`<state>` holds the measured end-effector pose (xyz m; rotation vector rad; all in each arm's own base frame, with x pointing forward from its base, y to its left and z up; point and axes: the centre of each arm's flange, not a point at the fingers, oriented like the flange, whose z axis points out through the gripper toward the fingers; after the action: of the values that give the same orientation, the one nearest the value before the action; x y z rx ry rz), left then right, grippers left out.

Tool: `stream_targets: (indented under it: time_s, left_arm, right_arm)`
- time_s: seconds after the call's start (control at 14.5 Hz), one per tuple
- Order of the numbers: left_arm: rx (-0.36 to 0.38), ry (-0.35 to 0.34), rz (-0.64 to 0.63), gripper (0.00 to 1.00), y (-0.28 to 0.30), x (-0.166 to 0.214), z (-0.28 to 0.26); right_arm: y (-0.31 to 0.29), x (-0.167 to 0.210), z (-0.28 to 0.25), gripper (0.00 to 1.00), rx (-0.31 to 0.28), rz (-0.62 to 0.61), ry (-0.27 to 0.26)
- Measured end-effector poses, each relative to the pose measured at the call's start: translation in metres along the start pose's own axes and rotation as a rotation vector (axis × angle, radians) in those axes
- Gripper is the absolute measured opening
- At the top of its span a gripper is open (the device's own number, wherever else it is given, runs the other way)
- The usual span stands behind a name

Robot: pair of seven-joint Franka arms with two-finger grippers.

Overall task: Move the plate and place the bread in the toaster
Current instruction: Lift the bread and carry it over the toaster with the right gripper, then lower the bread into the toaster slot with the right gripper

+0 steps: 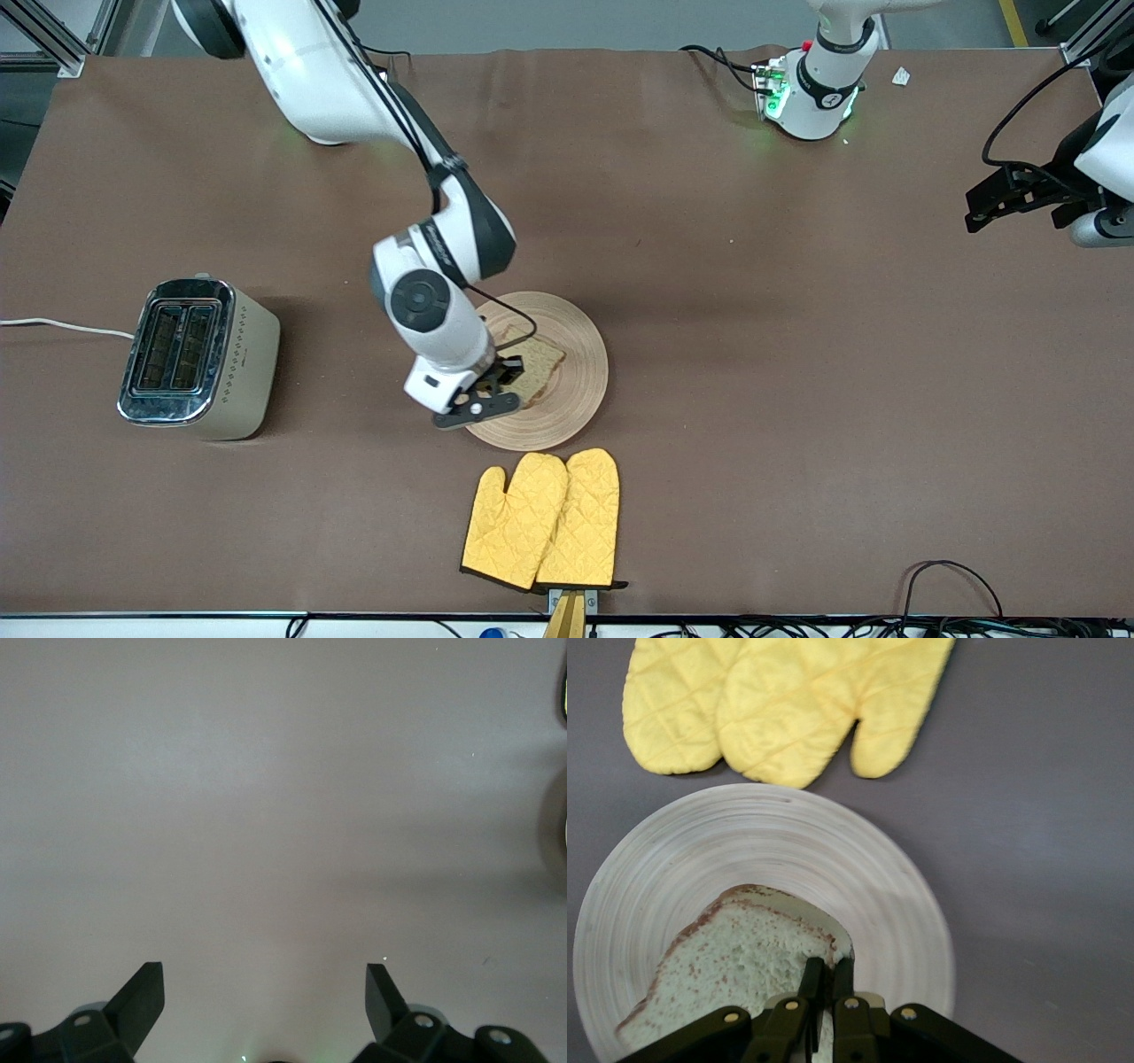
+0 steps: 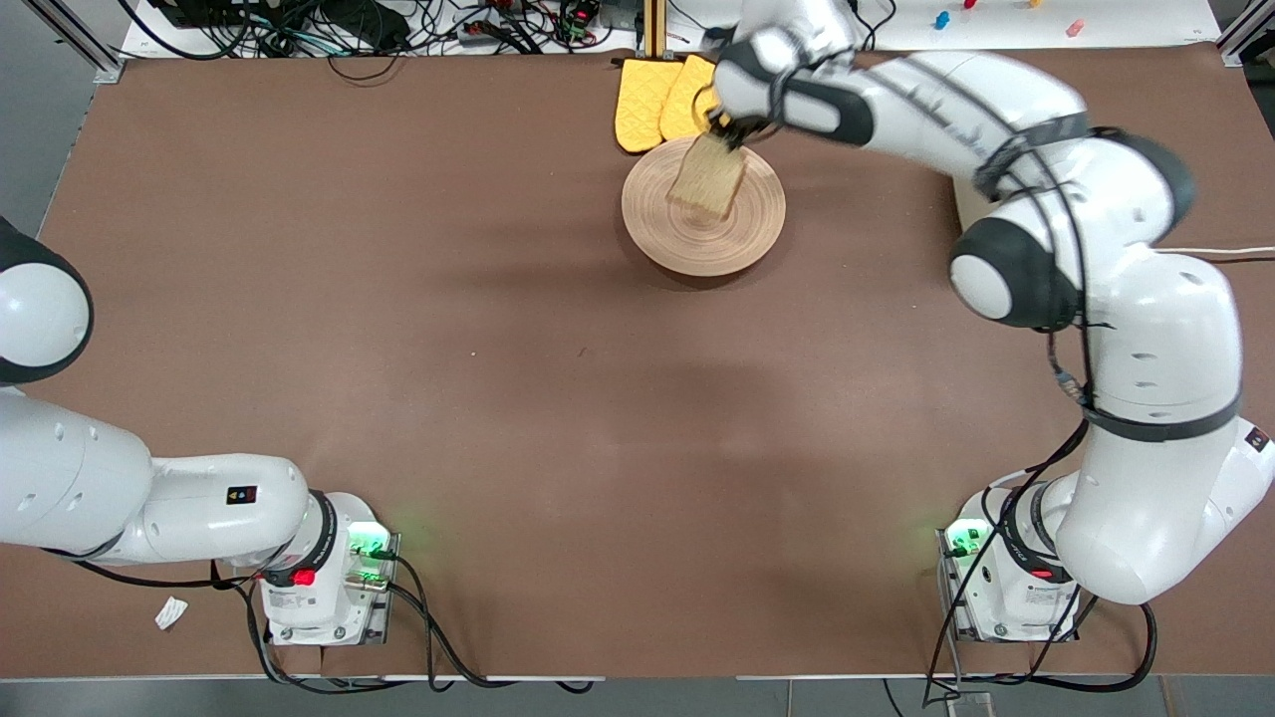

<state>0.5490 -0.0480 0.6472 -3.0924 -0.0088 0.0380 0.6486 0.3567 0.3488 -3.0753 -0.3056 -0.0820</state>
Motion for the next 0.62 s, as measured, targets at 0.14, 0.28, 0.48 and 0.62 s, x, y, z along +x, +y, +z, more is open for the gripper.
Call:
stream_targets:
  time_s: [0.14, 0.28, 0.48, 0.62]
  left_arm:
    - [0.0, 0.002, 0.0, 1.0, 0.0, 0.0, 0.0]
    - [-0.001, 0.009, 0.001, 1.0, 0.001, 0.001, 0.0]
    - [-0.003, 0.019, 0.009, 1.0, 0.005, 0.002, -0.001]
    - [-0.009, 0.02, 0.015, 1.0, 0.009, 0.002, -0.001]
  right_arm:
    - [0.04, -0.001, -0.058, 0.07, -0.09, 0.009, -0.002]
    - [0.071, -0.005, -0.103, 0.07, -0.224, -0.011, 0.016]
    - [0.089, -0.019, -0.14, 0.07, -0.398, -0.038, -0.002]
    - [0.098, -0.025, -0.159, 0.07, -0.443, -0.031, -0.005]
